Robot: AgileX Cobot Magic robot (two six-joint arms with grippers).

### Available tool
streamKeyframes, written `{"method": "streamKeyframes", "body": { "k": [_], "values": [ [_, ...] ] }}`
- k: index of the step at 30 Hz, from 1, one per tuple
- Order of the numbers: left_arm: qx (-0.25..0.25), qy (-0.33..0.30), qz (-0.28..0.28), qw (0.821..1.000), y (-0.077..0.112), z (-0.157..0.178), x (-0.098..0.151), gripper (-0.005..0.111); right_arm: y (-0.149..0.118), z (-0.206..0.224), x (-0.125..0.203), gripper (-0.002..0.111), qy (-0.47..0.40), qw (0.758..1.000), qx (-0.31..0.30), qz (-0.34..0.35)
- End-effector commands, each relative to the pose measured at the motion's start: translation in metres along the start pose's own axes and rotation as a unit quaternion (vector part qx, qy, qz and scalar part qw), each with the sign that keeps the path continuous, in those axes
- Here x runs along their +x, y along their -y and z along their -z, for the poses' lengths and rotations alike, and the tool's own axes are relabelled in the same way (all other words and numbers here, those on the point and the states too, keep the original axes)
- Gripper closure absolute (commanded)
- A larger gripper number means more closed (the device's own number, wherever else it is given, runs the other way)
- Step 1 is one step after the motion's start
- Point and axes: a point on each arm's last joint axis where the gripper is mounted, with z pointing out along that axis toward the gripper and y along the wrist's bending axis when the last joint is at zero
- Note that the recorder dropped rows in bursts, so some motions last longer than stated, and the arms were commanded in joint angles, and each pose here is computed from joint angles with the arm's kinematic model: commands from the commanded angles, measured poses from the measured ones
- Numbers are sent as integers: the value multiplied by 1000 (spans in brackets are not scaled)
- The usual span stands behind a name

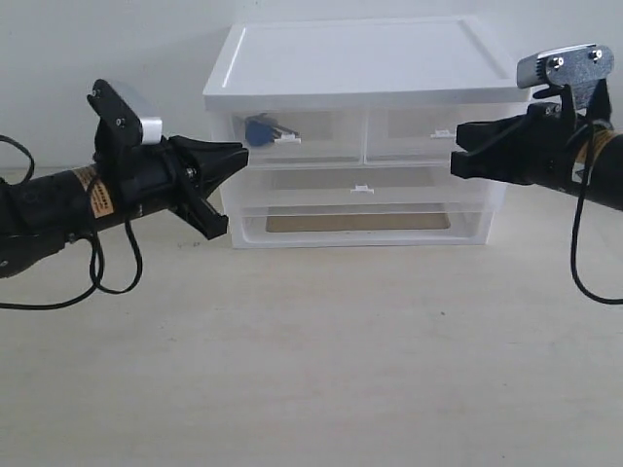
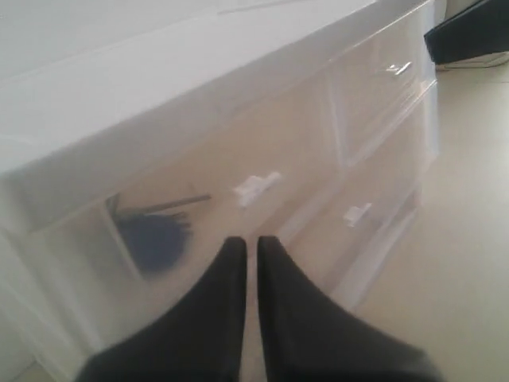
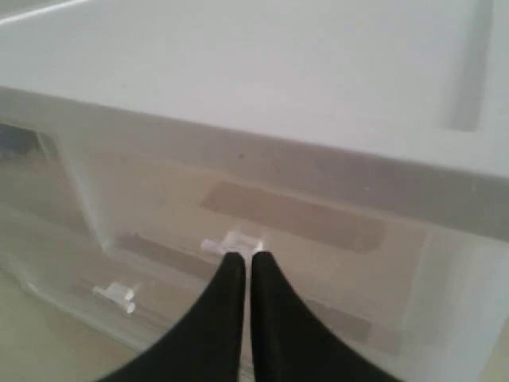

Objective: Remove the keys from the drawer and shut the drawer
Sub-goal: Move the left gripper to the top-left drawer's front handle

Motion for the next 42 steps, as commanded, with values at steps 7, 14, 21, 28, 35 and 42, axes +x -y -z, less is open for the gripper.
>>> {"method": "streamKeyframes", "body": {
  "k": [7,14,21,28,35,42],
  "values": [
    [-61,-32,-23,997,-30,-24,-1,91,2,-4,3,107,-3,1000,0,11],
    [-5,-45,-166,985,-4,-47,-9,63,2,-4,4,107,-7,1000,2,11],
    [-47,-65,-323,943,11,-60,-16,63,2,-4,4,107,-9,1000,3,11],
    [-77,-109,-397,908,4,-59,-12,77,2,-4,4,107,-9,1000,3,9],
    [-73,-127,-468,871,3,-59,-11,102,2,-4,4,107,-9,1000,3,9],
    [-42,-181,-521,833,11,-61,-3,102,2,-4,4,107,-9,1000,3,9]
  ]
}}
